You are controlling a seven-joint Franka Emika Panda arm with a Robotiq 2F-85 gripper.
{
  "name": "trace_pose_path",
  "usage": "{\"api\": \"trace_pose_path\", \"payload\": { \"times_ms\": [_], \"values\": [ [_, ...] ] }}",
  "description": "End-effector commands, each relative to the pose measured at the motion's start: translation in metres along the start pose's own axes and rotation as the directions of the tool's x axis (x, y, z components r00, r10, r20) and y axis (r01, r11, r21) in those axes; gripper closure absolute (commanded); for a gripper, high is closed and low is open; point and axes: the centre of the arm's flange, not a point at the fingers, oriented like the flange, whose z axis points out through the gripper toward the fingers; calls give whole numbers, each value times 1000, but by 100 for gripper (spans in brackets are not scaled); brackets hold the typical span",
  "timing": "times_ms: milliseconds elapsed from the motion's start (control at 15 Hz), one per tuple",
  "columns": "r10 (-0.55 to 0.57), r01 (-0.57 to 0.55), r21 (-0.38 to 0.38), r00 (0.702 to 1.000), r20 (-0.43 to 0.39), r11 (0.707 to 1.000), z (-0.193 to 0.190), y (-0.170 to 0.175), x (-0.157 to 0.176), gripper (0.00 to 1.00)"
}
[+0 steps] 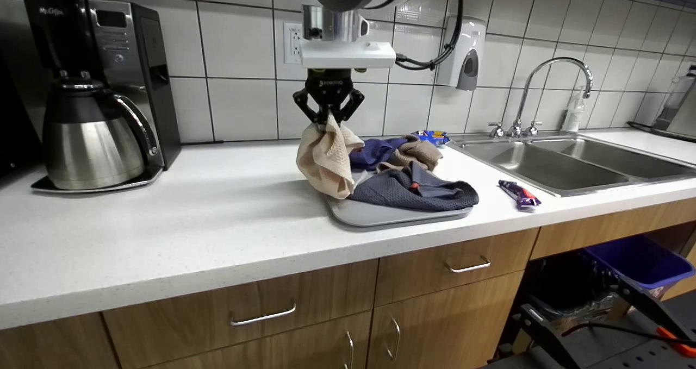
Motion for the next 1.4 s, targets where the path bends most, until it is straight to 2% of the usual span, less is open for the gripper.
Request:
{"api": "trace_pose_path", "payload": {
  "times_ms": [0, 800, 1333],
  "values": [
    [-76, 76, 9, 997, -24, 997, -26, -16, -7, 99],
    [-259, 265, 66, 962, -85, 962, -54, -88, -13, 99],
    [-373, 383, 110, 922, -98, 917, -47, -138, -15, 99]
  ]
}}
